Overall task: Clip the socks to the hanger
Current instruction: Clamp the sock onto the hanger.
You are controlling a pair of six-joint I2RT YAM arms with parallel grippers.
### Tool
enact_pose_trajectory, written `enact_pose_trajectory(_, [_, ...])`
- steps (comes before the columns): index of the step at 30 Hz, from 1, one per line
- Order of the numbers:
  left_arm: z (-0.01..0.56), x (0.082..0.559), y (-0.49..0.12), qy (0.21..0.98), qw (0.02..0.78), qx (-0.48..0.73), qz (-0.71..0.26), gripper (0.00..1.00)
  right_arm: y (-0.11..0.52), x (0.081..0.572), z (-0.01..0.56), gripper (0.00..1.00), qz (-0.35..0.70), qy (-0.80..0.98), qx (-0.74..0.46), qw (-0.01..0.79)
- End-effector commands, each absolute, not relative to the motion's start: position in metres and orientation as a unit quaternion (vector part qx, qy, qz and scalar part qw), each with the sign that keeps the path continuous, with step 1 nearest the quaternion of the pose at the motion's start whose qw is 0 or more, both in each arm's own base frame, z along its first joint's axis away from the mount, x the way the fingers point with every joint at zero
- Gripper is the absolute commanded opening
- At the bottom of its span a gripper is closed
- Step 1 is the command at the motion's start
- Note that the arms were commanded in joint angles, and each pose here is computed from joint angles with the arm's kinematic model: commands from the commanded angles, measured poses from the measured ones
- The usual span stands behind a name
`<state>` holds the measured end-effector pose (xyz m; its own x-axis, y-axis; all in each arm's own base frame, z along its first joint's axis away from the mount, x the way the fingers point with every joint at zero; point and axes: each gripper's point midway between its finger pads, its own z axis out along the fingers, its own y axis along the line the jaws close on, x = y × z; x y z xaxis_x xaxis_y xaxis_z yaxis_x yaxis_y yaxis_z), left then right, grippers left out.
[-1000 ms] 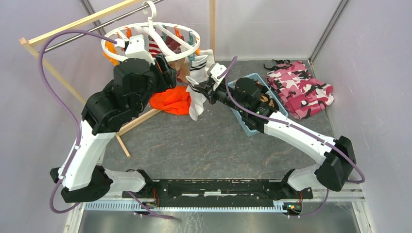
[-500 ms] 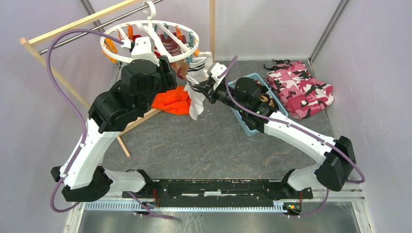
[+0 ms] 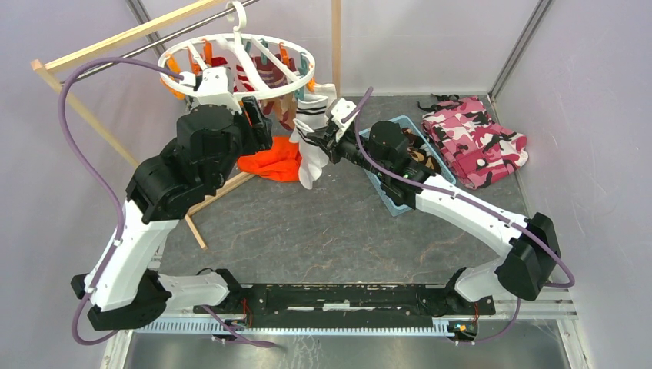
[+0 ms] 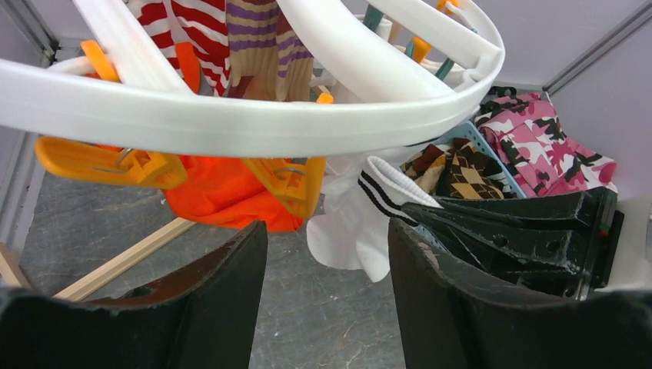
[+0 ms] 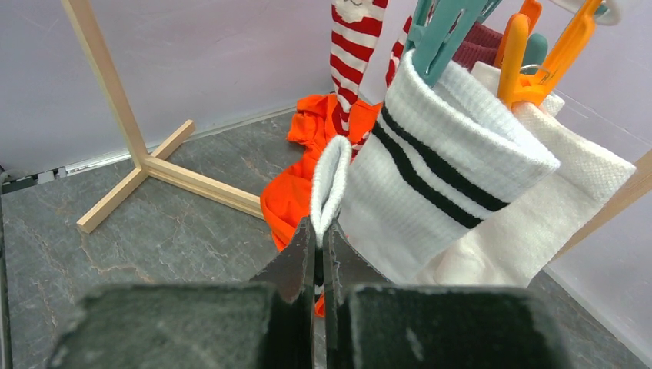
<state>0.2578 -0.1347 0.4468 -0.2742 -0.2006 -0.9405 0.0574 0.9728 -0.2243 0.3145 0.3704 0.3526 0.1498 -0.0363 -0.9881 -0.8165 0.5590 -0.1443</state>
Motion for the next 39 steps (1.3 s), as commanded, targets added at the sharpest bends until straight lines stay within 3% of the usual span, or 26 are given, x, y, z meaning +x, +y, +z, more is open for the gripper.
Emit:
enact_pose_trajectory(1, [0.457,0.254,-0.138,0.78,0.611,-0.029,-0.129,0.66,0.366,0.317,0.385,0.0,0.292,0.559,-0.351,0.693])
enact_pose_trajectory(6, [0.462,0.251,-0.141,0.778,0.611,-0.024,-0.143,0.69,0.369,0.317,0.384,0.0,0.296,0.559,-0.355,0.689])
enact_pose_trajectory(12, [0.466,0.248,-0.14,0.771,0.617,-0.024,-0.155,0.85,0.366,0.315,0.389,0.0,0.298,0.551,-0.352,0.695])
enact_pose_trajectory(17, [0.477,0.245,-0.14,0.762,0.623,-0.032,-0.174,0.92,0.368,0.312,0.389,0.0,0.305,0.55,-0.355,0.692])
enact_pose_trajectory(39, [0.47,0.249,-0.12,0.78,0.617,-0.028,-0.099,0.7,0.371,0.318,0.394,0.0,0.298,0.547,-0.352,0.699])
